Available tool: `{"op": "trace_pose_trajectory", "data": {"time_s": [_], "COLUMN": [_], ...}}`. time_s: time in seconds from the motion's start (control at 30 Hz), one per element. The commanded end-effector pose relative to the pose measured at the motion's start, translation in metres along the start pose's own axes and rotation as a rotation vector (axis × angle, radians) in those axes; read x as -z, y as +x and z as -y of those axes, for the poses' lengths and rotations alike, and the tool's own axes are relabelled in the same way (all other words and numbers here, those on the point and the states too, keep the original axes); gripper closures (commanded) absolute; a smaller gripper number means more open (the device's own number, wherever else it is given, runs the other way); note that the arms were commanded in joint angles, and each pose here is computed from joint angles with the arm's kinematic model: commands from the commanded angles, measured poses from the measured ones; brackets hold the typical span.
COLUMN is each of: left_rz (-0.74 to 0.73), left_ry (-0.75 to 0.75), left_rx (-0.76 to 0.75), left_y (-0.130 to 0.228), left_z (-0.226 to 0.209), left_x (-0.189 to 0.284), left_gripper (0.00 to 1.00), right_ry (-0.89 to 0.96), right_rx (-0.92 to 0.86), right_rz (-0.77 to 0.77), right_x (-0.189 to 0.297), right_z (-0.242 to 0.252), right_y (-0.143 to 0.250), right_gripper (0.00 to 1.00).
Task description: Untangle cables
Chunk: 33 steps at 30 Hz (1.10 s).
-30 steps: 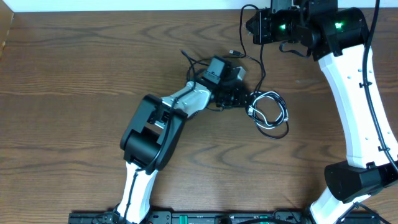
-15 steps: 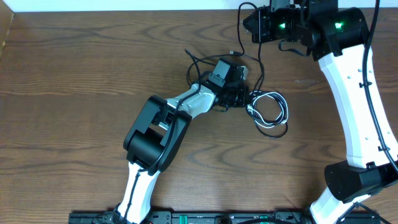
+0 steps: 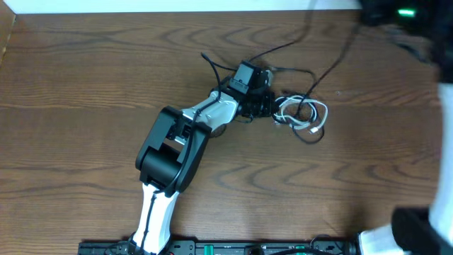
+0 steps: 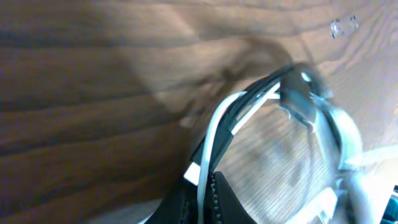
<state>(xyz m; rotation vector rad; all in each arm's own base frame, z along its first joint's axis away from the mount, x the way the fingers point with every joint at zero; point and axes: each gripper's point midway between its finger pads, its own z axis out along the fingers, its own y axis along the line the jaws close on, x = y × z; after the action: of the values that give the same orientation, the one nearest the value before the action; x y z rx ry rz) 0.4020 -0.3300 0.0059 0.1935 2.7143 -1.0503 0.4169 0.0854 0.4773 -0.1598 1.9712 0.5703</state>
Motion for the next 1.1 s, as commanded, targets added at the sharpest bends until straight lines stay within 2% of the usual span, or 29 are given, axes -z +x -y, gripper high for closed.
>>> {"op": "trace_pose_trajectory", "data": {"time_s": [0.0,0.17,0.3,0.57,0.8,0.9,1.07], "left_rz": [-0.003,-0.006,0.030,0.254,0.487,0.594,0.648], "left_ry": [-0.110,-0.108,-0.111,-0.196,-0.254,-0.291,-0.336], "left_rx": [0.038,0.050,-0.013,-0.084,-0.057,-0.016,0.051], "left_y": [0.006,0.004,-0.012,-0.060,-0.078,-0.081,-0.079], "left_z": [-0.035,-0.033,-0.026,-0.015,-0.021,-0.036,-0.062], "left_x": [-0.005,0.004,0.040,0.185,0.306,0.357,0.390], "left_gripper": [0.93,0.93,0.93,0.93,0.93,0.93,0.93], "right_ry": [0.032,0.113,0.136,0.200,0.293,0.364,0.454], "right_rx": [0.038,-0.032,-0.079,-0.171,-0.268,-0.338,-0.435], "right_rz": [0.146,0.137,0.073,-0.017,-0.065,-0.083,-0.121], "right_x": [0.065,0.074,0.058,0.030,0.030,0.039,0.049], "right_z": [-0.007,0.027,0.046,0.098,0.154,0.193,0.245], "right_y": [-0.032,-0.029,-0.016,0.004,0.022,0.034,0.056], "right_gripper": [0.99,0.99,0.99,0.99,0.99,0.99,0.99]}}
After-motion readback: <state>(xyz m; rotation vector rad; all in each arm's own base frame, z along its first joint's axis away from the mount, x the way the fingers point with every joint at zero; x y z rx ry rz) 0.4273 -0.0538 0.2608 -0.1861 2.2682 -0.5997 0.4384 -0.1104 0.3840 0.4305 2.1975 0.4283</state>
